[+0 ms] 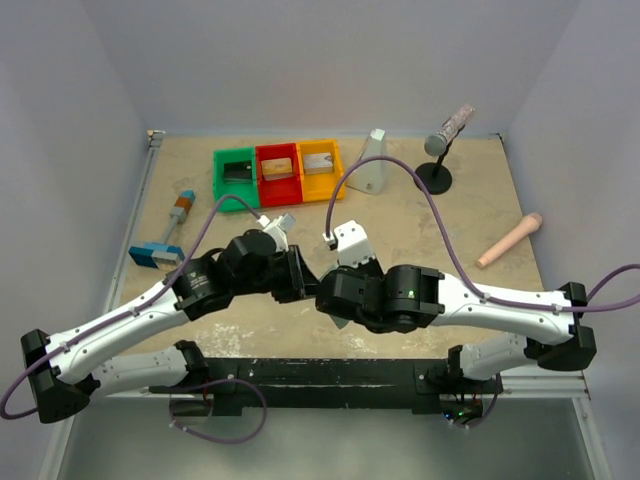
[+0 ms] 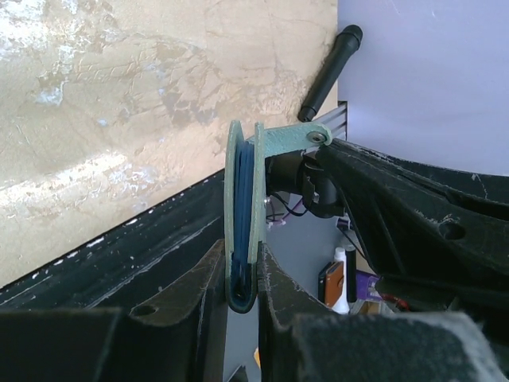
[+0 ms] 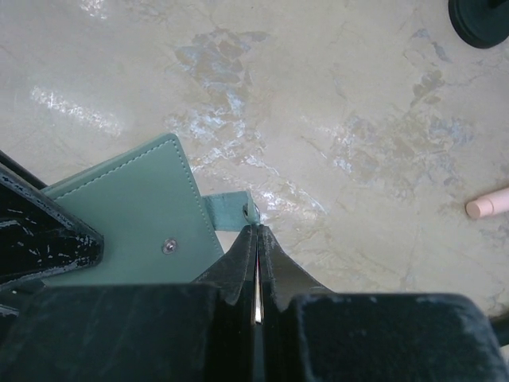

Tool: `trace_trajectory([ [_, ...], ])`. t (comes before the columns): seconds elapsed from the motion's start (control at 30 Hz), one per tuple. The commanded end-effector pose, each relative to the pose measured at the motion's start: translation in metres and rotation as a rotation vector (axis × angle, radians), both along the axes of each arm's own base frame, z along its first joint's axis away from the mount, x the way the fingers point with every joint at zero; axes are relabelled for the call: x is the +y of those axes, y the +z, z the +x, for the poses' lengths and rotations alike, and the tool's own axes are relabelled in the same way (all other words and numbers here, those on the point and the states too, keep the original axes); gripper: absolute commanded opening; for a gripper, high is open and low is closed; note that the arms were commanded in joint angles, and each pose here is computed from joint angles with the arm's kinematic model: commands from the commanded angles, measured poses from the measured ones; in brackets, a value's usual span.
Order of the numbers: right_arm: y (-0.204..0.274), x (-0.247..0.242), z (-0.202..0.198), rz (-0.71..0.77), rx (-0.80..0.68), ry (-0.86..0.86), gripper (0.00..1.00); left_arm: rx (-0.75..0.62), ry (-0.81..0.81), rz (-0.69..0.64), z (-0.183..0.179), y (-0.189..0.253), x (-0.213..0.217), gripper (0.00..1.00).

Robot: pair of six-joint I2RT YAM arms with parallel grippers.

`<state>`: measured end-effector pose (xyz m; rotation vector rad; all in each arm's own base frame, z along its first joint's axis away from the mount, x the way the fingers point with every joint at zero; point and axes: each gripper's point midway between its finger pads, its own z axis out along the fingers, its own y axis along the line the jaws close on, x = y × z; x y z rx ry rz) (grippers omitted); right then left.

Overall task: Take the credit cards out of the card holder
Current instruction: Open the card holder at the center of the board.

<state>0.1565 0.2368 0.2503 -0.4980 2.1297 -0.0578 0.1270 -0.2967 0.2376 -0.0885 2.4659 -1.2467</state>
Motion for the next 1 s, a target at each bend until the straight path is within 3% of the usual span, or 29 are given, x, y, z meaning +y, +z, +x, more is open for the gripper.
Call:
trace_trajectory([
  [0.0,0.015,-0.008,0.003,0.081,-0.036,-0.017,0.09,-0.020,-0.034,-0.005,-0.007,0.002,0.003,0.00],
  [0.2,0.024,-0.020,-0.005,0.132,-0.010,0.011,0.44,-0.138,-0.103,0.008,-0.001,0.004,0.005,0.00],
  [0.3,0.025,-0.009,-0.015,0.194,0.029,0.123,0.50,-0.264,-0.178,-0.024,-0.001,0.012,0.004,0.00],
  [0.4,0.031,0.021,-0.037,0.364,0.083,0.318,0.48,-0.361,-0.198,-0.040,0.002,0.012,0.008,0.00],
  [0.47,0.037,0.042,-0.057,0.498,0.122,0.458,0.38,-0.440,-0.221,-0.081,0.001,0.018,0.008,0.00],
  [0.6,0.038,0.064,-0.084,0.552,0.192,0.630,0.27,-0.536,-0.266,-0.141,-0.006,0.030,0.009,0.00],
  [0.8,0.012,0.053,-0.068,0.472,0.208,0.484,0.25,-0.647,-0.393,-0.224,-0.025,0.039,0.009,0.00],
  [0.97,0.016,0.027,-0.057,0.545,0.165,0.395,0.23,-0.762,-0.492,-0.324,-0.043,0.047,0.011,0.00],
])
